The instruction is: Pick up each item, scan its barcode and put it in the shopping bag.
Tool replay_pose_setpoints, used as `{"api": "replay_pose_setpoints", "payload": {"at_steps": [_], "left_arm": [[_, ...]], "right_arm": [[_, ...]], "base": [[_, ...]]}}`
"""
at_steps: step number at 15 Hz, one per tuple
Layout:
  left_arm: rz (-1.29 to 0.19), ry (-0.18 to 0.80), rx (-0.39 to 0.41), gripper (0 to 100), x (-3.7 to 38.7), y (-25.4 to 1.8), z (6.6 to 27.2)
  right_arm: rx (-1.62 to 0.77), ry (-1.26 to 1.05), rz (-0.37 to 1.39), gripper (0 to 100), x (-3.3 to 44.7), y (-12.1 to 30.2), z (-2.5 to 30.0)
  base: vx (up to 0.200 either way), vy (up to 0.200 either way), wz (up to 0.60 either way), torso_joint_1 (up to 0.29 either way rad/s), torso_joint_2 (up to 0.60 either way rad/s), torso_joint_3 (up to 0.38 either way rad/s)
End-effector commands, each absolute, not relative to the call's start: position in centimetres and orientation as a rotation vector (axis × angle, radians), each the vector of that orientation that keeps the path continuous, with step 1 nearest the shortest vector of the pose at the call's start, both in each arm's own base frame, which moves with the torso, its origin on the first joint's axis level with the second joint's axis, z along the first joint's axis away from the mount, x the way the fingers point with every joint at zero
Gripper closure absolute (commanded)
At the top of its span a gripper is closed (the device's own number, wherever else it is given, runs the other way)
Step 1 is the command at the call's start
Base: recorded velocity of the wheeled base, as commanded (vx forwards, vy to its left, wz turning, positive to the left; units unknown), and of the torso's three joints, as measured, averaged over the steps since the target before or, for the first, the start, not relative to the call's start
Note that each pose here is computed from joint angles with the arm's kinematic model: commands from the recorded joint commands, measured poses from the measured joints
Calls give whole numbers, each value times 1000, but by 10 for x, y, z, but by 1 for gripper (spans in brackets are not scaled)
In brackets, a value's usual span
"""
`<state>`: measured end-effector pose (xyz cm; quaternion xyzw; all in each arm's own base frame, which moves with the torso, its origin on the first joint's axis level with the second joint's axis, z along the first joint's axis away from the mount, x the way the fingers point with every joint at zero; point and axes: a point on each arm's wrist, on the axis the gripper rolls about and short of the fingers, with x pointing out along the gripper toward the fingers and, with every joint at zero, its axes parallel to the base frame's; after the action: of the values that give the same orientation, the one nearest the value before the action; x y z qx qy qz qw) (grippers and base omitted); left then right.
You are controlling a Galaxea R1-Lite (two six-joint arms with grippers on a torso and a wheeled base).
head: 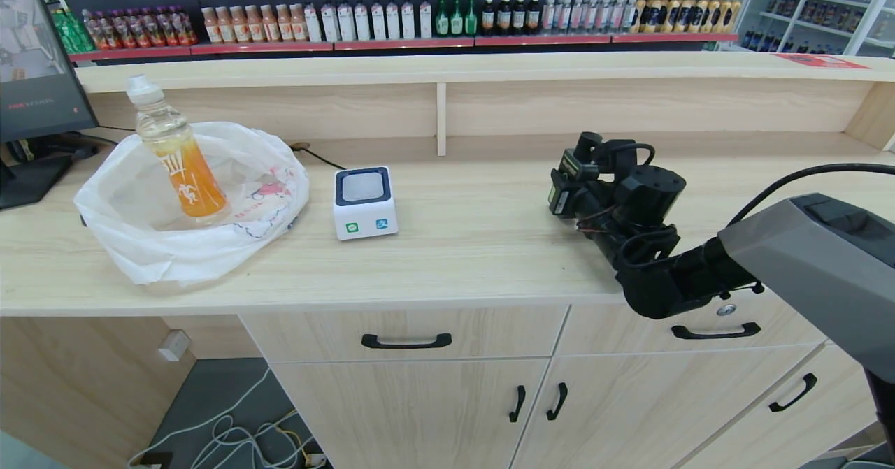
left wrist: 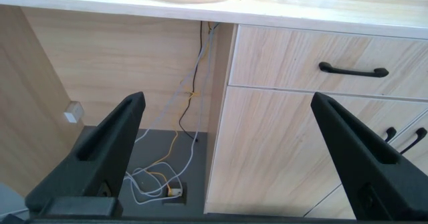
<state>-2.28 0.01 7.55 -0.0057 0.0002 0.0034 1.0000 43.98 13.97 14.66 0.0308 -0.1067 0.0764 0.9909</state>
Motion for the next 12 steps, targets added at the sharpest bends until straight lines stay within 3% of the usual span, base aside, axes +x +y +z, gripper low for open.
{"api": "replay_pose_setpoints", "payload": {"at_steps": [1,6,12], "left_arm": [[8,0,-12,0,-23,0,75],[8,0,-12,0,-23,0,75],[8,0,-12,0,-23,0,75]], "right_arm": [[68,-233,152,100,436,139,156],[80,-291,153,100,424,137,185],[73,-291,195,100,371,139,205]], "base": [[0,0,0,0,0,0],[0,0,0,0,0,0],[0,0,0,0,0,0]]}}
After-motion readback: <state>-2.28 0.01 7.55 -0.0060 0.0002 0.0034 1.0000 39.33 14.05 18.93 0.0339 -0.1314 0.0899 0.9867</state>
